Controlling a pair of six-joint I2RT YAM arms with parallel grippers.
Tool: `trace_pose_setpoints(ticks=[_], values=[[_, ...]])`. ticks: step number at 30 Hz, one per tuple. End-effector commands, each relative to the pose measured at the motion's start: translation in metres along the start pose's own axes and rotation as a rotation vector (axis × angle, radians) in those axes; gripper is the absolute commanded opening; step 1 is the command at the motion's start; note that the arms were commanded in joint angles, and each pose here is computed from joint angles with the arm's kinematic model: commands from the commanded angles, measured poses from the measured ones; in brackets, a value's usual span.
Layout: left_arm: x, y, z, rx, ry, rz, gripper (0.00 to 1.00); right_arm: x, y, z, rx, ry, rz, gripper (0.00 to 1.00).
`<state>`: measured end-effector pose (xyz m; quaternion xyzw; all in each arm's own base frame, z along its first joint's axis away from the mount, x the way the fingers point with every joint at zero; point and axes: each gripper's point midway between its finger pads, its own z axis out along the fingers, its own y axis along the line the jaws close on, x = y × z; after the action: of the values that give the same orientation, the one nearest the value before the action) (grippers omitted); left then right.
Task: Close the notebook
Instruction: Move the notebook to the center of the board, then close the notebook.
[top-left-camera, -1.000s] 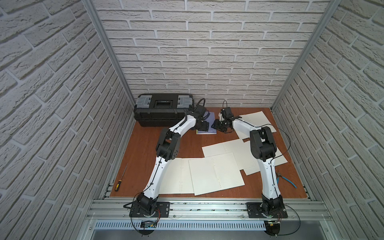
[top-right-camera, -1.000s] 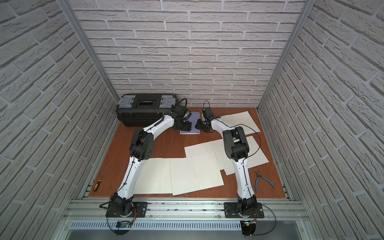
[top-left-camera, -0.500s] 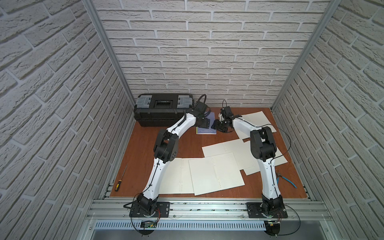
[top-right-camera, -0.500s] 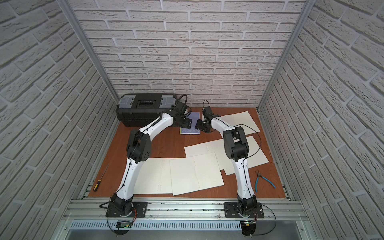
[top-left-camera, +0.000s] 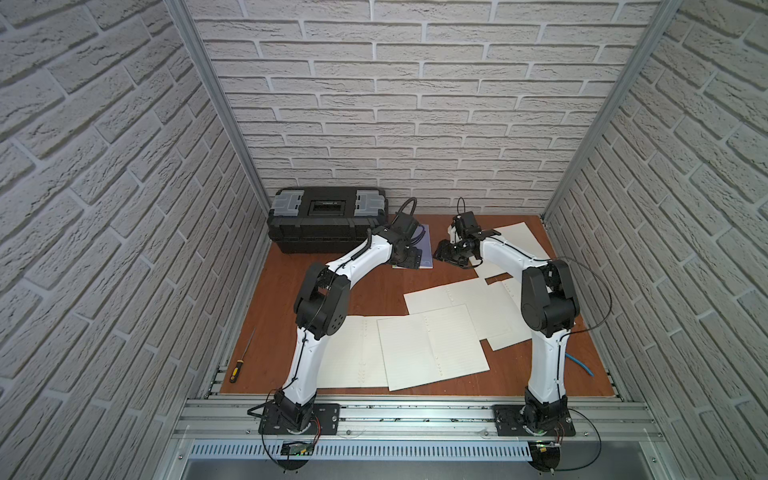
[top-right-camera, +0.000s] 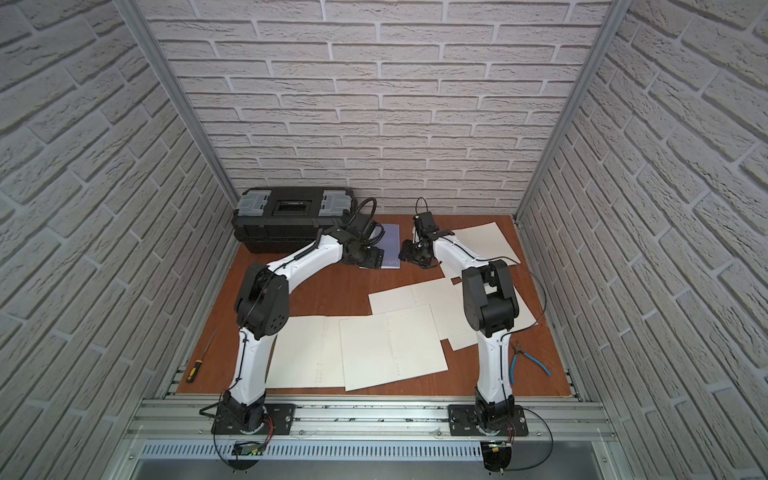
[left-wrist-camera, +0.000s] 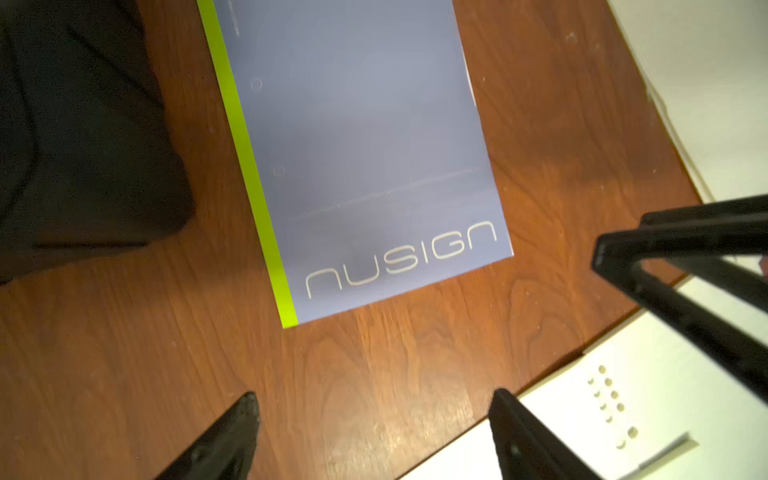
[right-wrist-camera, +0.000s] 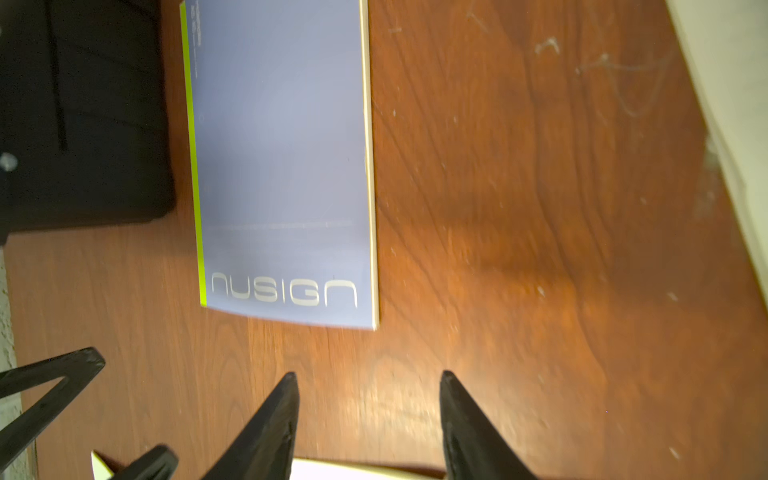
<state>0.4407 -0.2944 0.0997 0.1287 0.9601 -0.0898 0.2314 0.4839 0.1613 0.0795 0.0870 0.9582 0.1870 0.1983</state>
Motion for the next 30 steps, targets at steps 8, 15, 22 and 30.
trace_pose_setpoints(ticks=[8, 15, 22, 30], values=[[0.038, -0.002, -0.041, 0.002, -0.027, -0.053, 0.86, 0.043, -0.017, -0.049, 0.026, -0.021, -0.039, 0.56], [0.098, 0.014, -0.064, -0.032, 0.016, -0.102, 0.85, 0.096, -0.035, -0.061, 0.065, 0.006, -0.032, 0.57], [0.153, 0.019, -0.084, -0.023, 0.036, -0.146, 0.85, 0.148, -0.061, -0.07, 0.119, 0.018, -0.023, 0.58], [0.195, 0.013, -0.089, 0.025, 0.041, -0.203, 0.84, 0.192, -0.085, -0.067, 0.16, 0.054, 0.001, 0.59]])
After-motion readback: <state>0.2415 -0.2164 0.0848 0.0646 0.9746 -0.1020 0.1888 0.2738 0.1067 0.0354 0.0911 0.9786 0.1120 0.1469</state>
